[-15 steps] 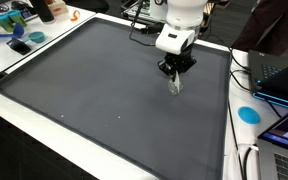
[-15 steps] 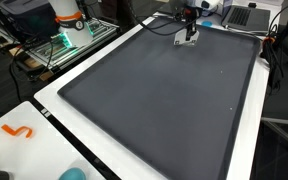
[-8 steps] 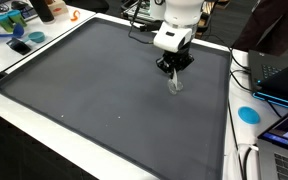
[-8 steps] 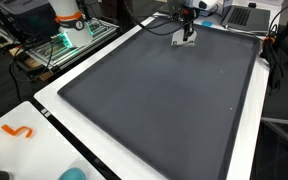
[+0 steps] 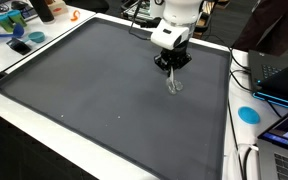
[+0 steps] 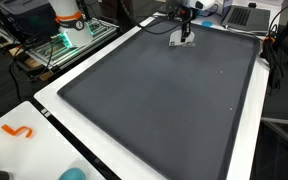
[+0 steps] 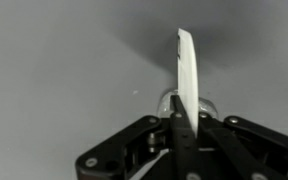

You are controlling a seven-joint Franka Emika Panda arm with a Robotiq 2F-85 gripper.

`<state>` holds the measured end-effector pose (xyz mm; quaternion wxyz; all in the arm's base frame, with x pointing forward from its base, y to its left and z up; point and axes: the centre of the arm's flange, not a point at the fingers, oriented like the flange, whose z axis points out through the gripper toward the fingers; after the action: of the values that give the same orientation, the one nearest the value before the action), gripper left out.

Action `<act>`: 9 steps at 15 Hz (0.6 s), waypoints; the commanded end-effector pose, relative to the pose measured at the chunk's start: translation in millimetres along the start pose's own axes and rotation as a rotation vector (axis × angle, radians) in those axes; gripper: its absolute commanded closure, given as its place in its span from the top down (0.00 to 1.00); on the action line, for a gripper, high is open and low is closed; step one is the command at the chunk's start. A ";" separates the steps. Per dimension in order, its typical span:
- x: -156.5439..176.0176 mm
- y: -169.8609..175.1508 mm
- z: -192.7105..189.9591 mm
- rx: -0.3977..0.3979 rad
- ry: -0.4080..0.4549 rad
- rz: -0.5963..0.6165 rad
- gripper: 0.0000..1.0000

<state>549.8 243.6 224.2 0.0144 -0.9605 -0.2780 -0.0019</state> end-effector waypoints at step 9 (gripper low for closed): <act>-34.4 30.1 51.9 -0.091 -0.072 0.127 0.01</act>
<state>543.9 241.7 224.6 -0.0085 -0.9724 -0.2330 -0.0043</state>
